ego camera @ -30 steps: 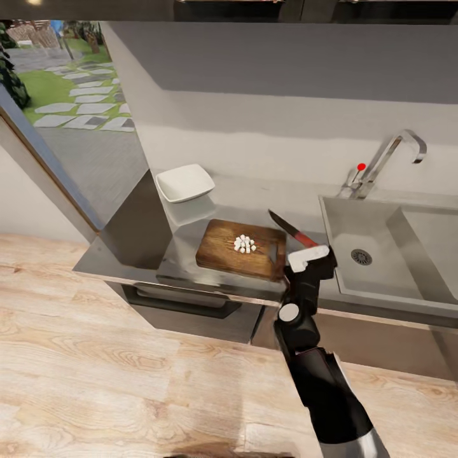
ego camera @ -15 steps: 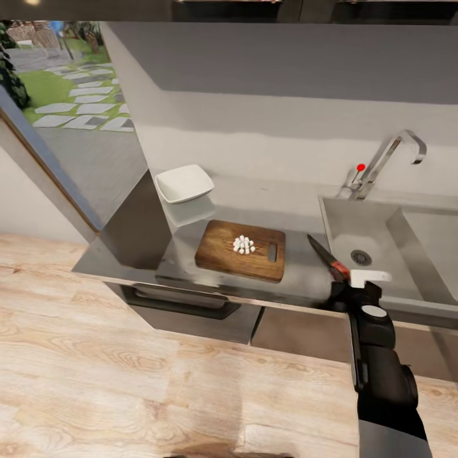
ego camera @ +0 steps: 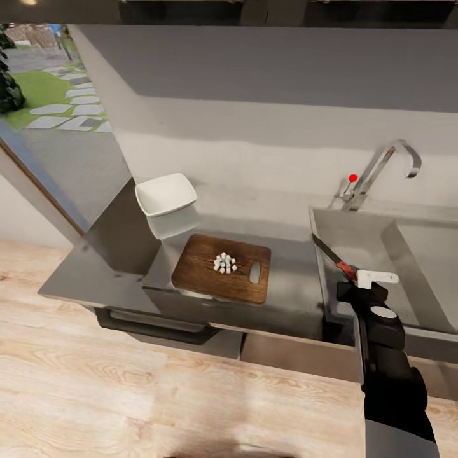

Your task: In the kitchen, take the Vidalia onion out of the sink, dice it on the chopping board with the paring knife, put the diced onion into the bowl on the countertop, then place both the paring knife and the chopping board into the sink.

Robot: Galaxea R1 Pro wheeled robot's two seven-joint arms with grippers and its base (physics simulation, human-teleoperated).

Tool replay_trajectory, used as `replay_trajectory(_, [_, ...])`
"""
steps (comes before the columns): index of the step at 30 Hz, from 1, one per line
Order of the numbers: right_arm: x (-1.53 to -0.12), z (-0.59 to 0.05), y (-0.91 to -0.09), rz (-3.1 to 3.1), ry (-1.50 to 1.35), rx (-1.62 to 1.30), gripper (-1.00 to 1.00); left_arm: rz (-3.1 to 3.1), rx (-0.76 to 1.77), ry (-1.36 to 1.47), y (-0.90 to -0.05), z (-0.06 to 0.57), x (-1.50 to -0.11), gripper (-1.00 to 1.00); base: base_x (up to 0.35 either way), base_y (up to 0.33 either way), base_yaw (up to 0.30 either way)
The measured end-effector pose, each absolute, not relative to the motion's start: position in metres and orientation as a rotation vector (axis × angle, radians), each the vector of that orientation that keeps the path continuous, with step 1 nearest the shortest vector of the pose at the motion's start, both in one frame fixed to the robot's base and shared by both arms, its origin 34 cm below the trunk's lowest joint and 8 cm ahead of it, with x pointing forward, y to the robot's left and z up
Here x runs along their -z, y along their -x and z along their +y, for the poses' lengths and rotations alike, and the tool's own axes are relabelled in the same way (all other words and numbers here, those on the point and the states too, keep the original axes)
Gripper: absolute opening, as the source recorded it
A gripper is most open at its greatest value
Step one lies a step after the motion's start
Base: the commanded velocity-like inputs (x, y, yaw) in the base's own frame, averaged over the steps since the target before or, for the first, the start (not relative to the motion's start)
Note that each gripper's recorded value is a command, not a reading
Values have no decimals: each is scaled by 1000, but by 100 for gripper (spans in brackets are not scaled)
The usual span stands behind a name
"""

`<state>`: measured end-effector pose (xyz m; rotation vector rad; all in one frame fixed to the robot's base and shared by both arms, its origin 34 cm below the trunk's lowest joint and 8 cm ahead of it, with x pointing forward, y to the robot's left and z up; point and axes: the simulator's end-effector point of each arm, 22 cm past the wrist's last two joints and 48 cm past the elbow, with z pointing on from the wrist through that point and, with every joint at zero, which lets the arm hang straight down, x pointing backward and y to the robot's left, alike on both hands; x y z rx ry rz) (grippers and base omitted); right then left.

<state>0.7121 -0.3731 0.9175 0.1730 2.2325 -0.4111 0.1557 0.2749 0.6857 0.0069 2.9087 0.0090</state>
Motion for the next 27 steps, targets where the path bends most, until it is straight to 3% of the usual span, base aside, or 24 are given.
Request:
replay_trajectory(9, [-910, -411, -692, 2235, -353, 453, -100, 2910, -9, -7, -155, 275, -686, 100, 204, -216, 0])
replay_trajectory(27, [-828, -402, -664, 2382, -347, 492, -100, 2906, -10, -9, -157, 276, -686, 100, 32, -38, 0])
